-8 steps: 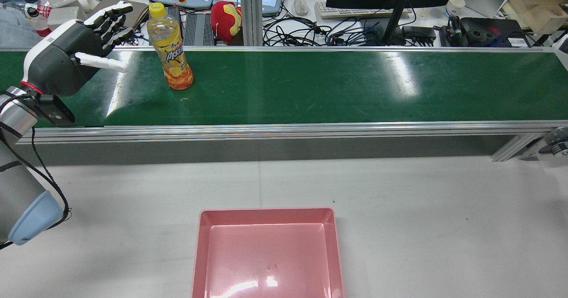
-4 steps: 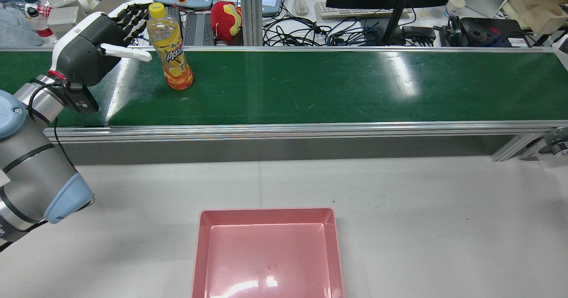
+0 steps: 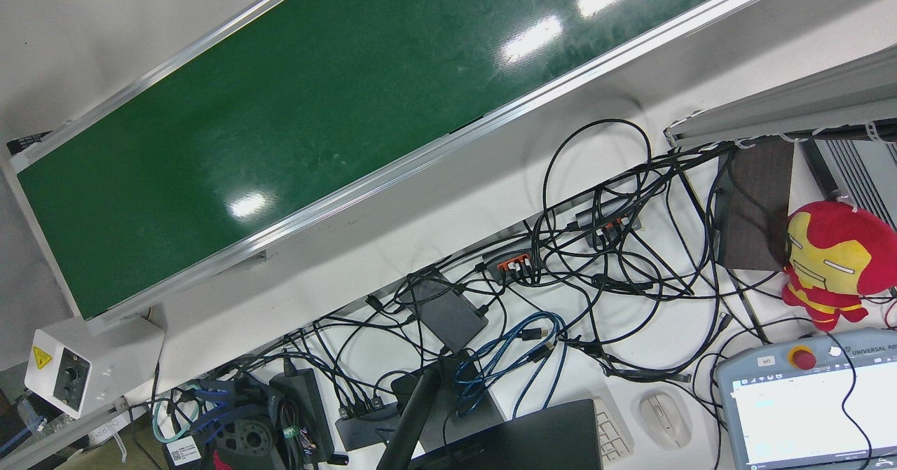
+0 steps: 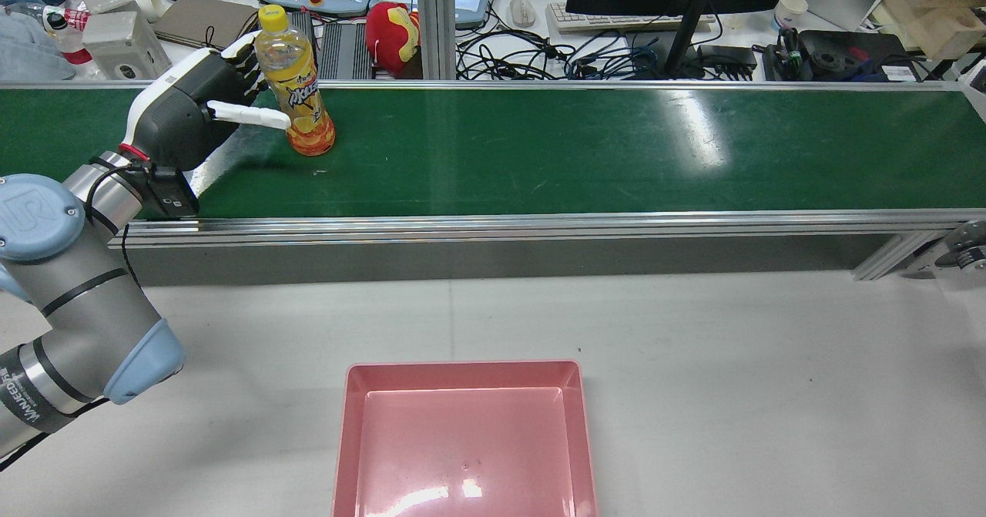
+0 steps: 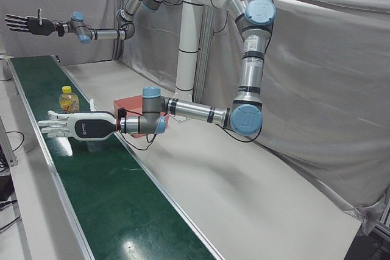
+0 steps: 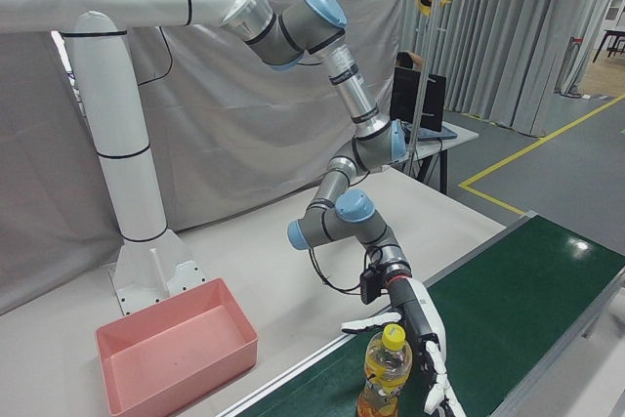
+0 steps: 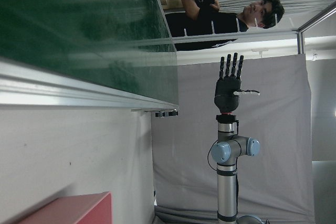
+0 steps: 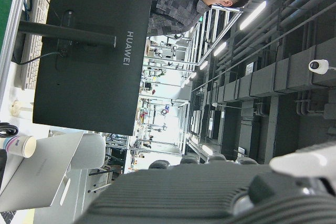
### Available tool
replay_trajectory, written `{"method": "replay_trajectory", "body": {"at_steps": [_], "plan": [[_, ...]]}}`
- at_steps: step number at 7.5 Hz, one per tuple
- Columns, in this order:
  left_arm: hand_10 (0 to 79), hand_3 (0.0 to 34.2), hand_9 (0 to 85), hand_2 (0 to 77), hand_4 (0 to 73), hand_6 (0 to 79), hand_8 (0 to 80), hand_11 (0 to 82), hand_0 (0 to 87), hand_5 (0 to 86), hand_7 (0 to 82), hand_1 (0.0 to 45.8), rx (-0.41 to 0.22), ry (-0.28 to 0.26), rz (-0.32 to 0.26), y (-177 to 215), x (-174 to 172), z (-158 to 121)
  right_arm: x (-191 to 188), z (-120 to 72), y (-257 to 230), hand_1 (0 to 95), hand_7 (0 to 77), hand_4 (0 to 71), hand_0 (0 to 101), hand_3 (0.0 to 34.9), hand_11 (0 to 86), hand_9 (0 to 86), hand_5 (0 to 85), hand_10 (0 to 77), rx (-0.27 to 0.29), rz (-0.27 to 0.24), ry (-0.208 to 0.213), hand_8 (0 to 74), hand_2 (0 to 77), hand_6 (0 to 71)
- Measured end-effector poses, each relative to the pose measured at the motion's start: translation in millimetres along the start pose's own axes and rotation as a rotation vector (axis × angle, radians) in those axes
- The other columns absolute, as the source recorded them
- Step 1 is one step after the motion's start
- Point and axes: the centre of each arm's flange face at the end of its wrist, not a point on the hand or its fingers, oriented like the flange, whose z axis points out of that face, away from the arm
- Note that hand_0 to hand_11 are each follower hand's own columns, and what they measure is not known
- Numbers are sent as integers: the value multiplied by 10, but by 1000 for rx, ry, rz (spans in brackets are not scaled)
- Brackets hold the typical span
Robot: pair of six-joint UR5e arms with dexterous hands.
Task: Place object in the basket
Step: 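Reach the left hand along the conveyor toward the juice bottle, then close the left hand fingers around the juice bottle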
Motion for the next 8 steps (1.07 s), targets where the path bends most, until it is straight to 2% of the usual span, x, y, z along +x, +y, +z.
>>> {"method": "replay_trajectory", "body": {"at_steps": [3, 5, 8], "plan": [[27, 0, 5, 0, 65, 0, 5, 76, 583, 278, 27, 202, -26, -9, -17, 186, -98, 104, -2, -1, -2, 0, 5, 0, 1, 2, 0, 0, 0, 0, 0, 0, 0, 0, 5, 0], [44, 0, 5, 0, 87, 0, 5, 98, 597, 333, 33, 213, -36, -9, -22, 321, -104, 193, -1, 0, 0, 0, 5, 0, 1, 2, 0, 0, 0, 0, 0, 0, 0, 0, 5, 0], [44, 0, 5, 33, 93, 0, 5, 87, 597, 349, 33, 218, -16, -15, -21, 323, -113, 228, -2, -1, 0, 0, 5, 0, 2, 2, 0, 0, 0, 0, 0, 0, 0, 0, 5, 0]]}}
